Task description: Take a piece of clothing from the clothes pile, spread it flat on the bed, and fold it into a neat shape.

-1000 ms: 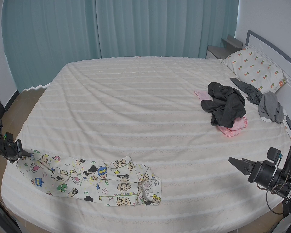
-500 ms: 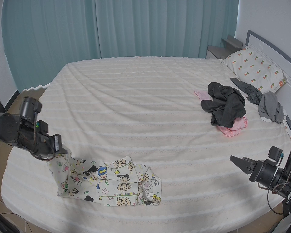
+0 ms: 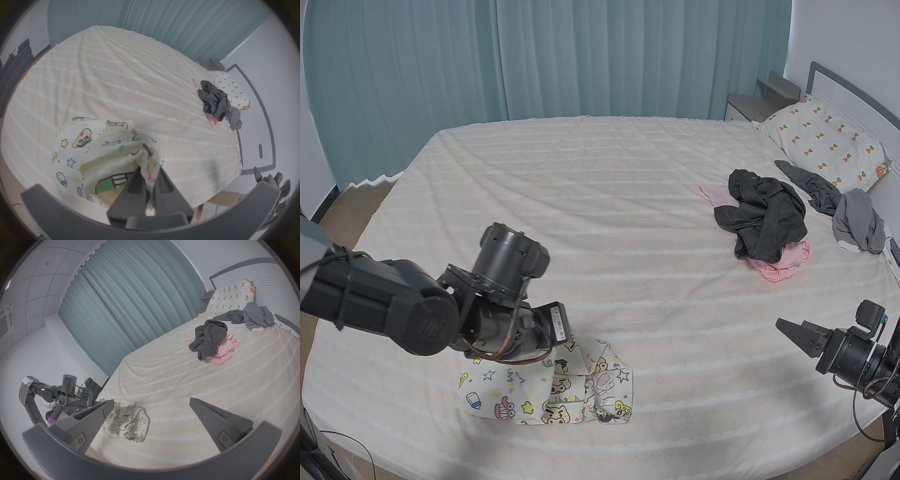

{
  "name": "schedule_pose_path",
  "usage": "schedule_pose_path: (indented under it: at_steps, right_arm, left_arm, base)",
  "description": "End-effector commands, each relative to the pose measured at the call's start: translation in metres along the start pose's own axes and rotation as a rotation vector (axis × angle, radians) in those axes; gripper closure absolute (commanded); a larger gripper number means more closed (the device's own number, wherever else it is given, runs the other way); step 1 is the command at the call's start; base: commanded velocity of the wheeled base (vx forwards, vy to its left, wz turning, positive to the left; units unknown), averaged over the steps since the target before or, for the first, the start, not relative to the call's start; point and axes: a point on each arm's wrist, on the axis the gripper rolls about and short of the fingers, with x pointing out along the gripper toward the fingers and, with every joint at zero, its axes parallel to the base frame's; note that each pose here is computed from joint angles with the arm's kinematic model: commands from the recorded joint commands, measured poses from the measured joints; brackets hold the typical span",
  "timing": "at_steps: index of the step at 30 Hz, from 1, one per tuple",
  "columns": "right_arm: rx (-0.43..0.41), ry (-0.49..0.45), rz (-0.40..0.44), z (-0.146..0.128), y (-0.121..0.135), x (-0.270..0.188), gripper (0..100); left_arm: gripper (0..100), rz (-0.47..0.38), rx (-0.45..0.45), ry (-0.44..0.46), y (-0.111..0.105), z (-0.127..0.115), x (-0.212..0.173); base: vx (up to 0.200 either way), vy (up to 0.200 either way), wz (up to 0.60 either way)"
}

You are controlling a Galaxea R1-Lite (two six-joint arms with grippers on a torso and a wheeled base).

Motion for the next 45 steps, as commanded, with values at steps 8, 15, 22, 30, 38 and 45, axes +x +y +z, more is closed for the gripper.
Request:
schedule_pose_path:
  at_steps: [8, 15, 22, 30, 38, 45]
  right_arm:
    - [0.0, -0.003, 0.002, 0.0, 0.0, 0.0, 0]
    - [0.0, 0.0, 0.001, 0.0, 0.0, 0.0, 0]
    - [-0.002, 0.001, 0.002, 0.0, 0.0, 0.0, 0]
    - [-0.006, 0.014, 0.017, -0.003, 0.003, -0.001, 0]
    - [-0.012, 0.063, 0.042, -0.01, 0.006, -0.002, 0]
    - [-0.014, 0.088, 0.047, -0.014, 0.007, -0.001, 0]
  left_arm:
    - [100, -0.001, 0.0, 0.019, -0.016, -0.01, 0.049]
    - [0, -0.023, -0.068, -0.034, -0.024, 0.0, 0.059]
    - [0, -0.028, -0.095, -0.064, -0.02, 0.009, 0.047]
    - [0, -0.029, -0.126, -0.085, 0.01, 0.002, -0.008]
    - [0, -0.055, -0.203, -0.098, 0.049, -0.016, -0.032]
    - [0, -0.133, -0.261, -0.119, 0.061, -0.029, -0.032]
  base:
    - [0.0, 0.0, 0.0]
    - [0.0, 0.0, 0.0]
    - [0.0, 0.0, 0.0]
    - [0.0, 0.0, 0.0]
    - [0.0, 0.0, 0.0]
    - [-0.086, 0.0, 0.0]
